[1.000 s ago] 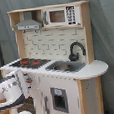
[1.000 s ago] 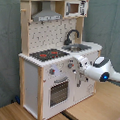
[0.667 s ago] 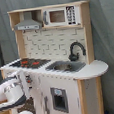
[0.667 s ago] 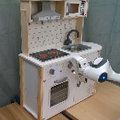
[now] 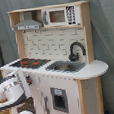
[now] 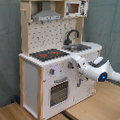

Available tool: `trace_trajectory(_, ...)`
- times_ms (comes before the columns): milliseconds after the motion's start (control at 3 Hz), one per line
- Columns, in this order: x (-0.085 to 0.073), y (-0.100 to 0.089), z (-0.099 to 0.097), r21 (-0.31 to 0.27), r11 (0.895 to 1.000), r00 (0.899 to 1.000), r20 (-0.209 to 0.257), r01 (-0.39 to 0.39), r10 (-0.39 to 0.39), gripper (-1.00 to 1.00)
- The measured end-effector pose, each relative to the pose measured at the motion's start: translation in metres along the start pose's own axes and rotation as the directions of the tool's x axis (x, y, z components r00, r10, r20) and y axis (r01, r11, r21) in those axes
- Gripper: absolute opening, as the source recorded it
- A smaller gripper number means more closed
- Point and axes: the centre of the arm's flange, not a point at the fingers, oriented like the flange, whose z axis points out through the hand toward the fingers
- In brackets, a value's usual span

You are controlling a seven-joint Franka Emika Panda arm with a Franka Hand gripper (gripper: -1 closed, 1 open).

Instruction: Play with the kitchen

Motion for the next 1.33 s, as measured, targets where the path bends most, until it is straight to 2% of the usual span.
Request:
trace_trajectory(333,0.0005,-0.0004,-0.0002,-0.015,0.989,0.989,-0.003,0.146,-0.146,-1.00)
trace_trajectory(667,0.0010,-0.0010,-0.0005,-0.029,0.964,0.964,-0.003,0.264,-0.264,-1.00)
trace_trajectory(1000,0.0016,-0.0016,-0.0007,-0.041,0.924,0.924,0.000,0.381,-0.382,-1.00)
trace_trajectory(1333,0.0024,-0.0024,-0.0010,-0.054,0.869,0.871,0.006,0.491,-0.492,-1.00)
